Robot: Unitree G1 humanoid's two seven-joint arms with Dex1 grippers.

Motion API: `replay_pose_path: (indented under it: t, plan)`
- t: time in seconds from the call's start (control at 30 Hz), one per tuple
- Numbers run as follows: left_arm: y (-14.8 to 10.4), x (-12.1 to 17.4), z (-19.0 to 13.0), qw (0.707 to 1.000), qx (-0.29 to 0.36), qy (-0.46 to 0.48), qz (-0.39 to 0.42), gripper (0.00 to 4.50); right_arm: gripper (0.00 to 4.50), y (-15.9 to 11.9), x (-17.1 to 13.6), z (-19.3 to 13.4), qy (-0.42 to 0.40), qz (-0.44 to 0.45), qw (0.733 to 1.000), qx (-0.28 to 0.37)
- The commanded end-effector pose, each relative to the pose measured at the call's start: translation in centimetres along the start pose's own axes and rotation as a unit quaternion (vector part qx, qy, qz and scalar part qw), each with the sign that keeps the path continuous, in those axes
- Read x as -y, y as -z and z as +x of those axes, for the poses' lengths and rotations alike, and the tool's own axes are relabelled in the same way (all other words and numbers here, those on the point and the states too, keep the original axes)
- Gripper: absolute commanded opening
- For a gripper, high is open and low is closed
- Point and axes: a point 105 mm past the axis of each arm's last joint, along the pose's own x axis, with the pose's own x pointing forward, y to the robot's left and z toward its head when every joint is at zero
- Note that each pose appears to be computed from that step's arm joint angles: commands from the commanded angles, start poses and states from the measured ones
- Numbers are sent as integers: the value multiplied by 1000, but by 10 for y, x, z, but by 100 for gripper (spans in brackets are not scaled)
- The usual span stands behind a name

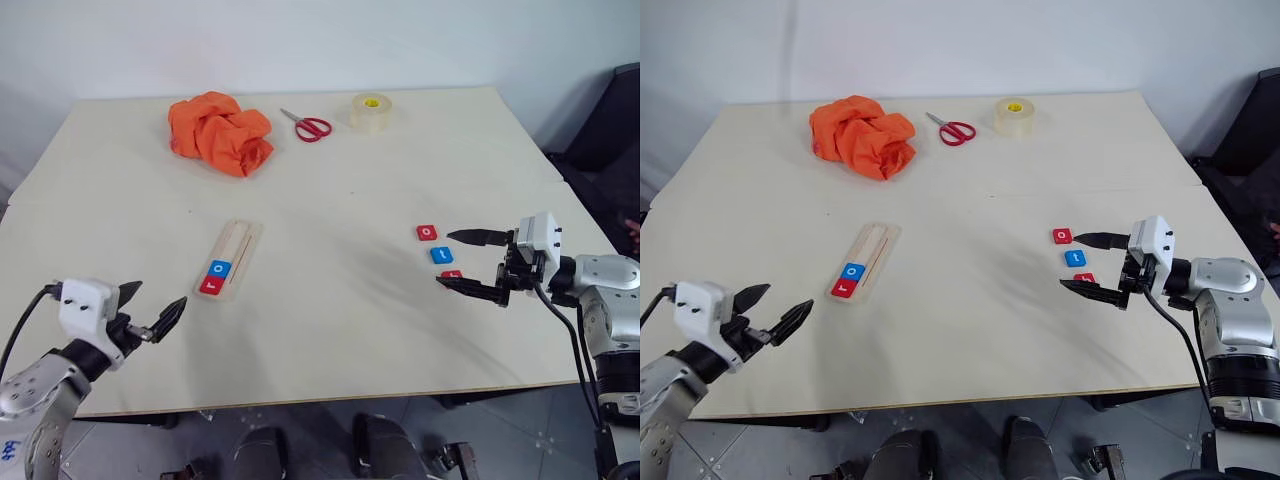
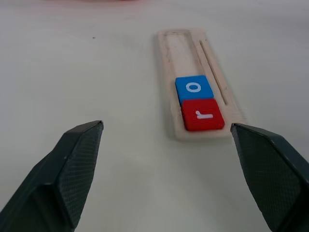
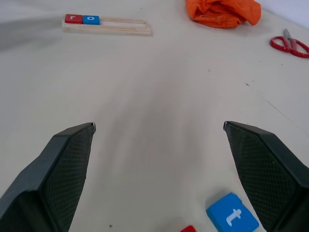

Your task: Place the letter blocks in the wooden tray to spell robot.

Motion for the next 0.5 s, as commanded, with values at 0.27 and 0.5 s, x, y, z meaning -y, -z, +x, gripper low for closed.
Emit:
replay_pose_path:
  t: [0.27, 0.5]
  plan:
    - [-5, 19, 41, 999, -37, 11, -6, 450, 446, -12, -3, -3, 2, -14, 1000, 7]
    - [2, 38, 60, 998, -59, 25, -19, 450, 446, -12, -5, -6, 7, -12, 1000, 3]
